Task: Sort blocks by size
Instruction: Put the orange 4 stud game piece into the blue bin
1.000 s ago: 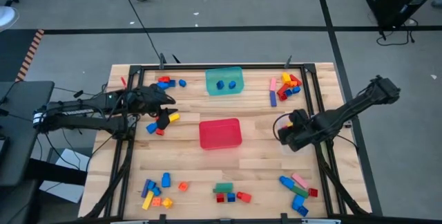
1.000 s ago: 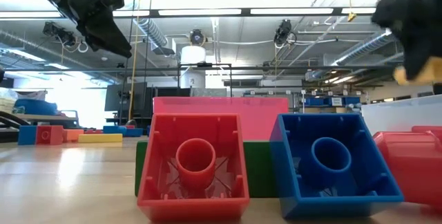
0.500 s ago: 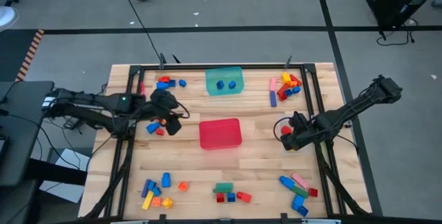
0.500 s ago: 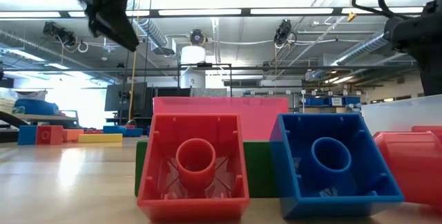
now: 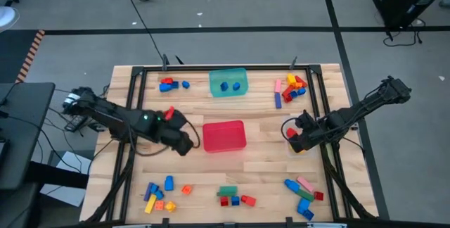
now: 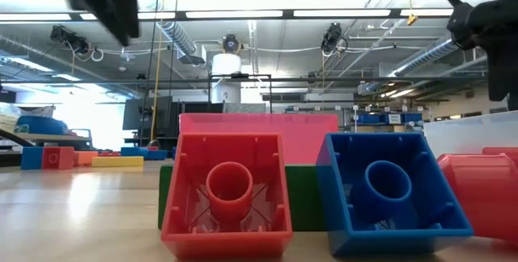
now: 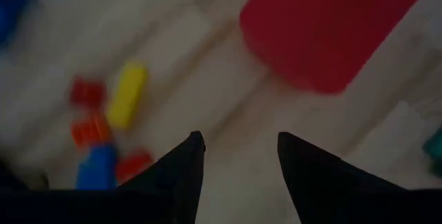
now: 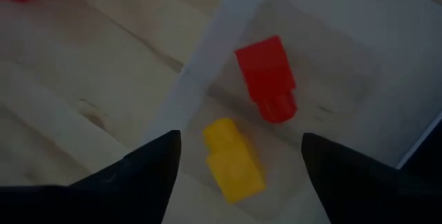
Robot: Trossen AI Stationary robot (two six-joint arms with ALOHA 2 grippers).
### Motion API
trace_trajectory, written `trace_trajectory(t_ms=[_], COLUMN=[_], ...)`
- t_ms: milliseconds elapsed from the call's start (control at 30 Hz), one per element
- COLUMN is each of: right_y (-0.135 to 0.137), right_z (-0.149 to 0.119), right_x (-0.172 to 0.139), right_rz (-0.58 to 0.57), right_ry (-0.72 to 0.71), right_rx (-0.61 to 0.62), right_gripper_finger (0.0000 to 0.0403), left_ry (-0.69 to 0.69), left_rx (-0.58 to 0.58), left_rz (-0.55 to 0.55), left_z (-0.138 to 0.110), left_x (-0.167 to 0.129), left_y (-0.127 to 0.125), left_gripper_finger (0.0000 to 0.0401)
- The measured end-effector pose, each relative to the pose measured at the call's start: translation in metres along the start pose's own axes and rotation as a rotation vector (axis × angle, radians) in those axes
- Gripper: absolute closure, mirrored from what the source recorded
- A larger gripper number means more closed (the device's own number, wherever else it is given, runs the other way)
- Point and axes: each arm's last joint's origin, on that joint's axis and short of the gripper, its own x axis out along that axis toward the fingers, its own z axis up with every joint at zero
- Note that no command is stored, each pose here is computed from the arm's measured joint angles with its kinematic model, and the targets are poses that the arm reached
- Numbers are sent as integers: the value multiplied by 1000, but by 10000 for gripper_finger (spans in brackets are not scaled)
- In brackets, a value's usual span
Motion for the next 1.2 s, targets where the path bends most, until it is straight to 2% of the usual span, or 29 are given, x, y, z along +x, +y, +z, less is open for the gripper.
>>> trace_trajectory(t_ms=[100,233,433,567,733,867,1033,1200], right_y=[-2,-6,-7,-4,1,2,2,1], right_z=[0,0,7,14,22,24,24,24], right_x=[-3,-12,-42,-66,-88,-94,-94,-94], right_rz=[27,77,111,128,188,205,201,196], right_ry=[10,56,44,-29,-109,-141,-144,-144], right_rx=[1,7,13,-40,-87,-100,-118,-127], right_gripper_finger=[105,119,140,159,182,197,206,206], left_ry=[75,104,165,241,332,389,470,498], left_rx=[-101,-167,-180,-174,-197,-254,-292,-304], left_rz=[-14,4,-10,-1,-40,-47,-4,-59], left_z=[-12,-23,-31,-38,-47,-59,-74,-84], left_x=[3,13,40,59,80,94,106,102], left_y=[-8,-22,-48,-61,-80,-94,-100,-108], left_gripper_finger=[208,208,208,208,208,208,208,208])
